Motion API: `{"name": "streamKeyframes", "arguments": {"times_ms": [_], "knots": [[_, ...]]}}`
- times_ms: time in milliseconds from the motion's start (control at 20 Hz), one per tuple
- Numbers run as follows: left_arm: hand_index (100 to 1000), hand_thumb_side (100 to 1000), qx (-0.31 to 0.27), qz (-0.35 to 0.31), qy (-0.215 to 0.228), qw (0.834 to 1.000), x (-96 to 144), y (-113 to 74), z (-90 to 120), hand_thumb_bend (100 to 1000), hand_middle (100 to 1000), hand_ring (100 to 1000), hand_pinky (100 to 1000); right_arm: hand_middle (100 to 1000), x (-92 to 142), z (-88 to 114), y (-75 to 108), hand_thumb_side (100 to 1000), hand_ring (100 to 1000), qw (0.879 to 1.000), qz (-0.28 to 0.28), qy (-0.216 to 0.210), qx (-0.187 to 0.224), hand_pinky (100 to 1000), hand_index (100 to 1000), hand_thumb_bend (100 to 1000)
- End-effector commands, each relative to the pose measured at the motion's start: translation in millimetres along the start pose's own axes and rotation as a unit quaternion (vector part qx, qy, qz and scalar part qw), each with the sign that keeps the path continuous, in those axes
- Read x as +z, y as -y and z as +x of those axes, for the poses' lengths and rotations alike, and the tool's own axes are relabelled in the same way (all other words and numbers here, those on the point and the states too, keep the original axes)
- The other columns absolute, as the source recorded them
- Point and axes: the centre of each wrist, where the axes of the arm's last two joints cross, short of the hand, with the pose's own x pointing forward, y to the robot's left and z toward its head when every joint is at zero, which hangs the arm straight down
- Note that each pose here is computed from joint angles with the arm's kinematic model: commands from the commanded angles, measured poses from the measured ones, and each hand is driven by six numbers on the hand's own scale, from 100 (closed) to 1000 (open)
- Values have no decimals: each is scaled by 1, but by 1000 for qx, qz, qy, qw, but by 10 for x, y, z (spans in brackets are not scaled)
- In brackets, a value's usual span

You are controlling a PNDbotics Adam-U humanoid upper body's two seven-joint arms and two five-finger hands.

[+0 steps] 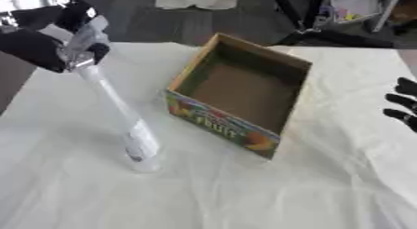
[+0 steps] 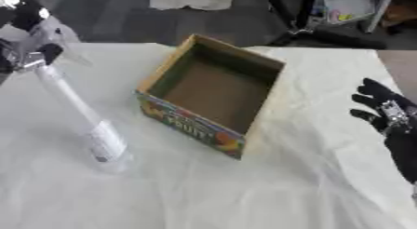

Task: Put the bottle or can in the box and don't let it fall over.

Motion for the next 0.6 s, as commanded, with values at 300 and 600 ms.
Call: {"name": "streamKeyframes", "arguments": {"times_ms": [300,600], "knots": [[401,100,-24,23,4,999,65,-173,113,100,321,272,494,999,-15,74,40,730,918,1000,-1,9,4,850,794,100],[382,100,-25,27,4,999,76,-192,124,100,302,248,492,999,-12,78,42,737,918,1000,-2,8,4,850,795,100]]}}
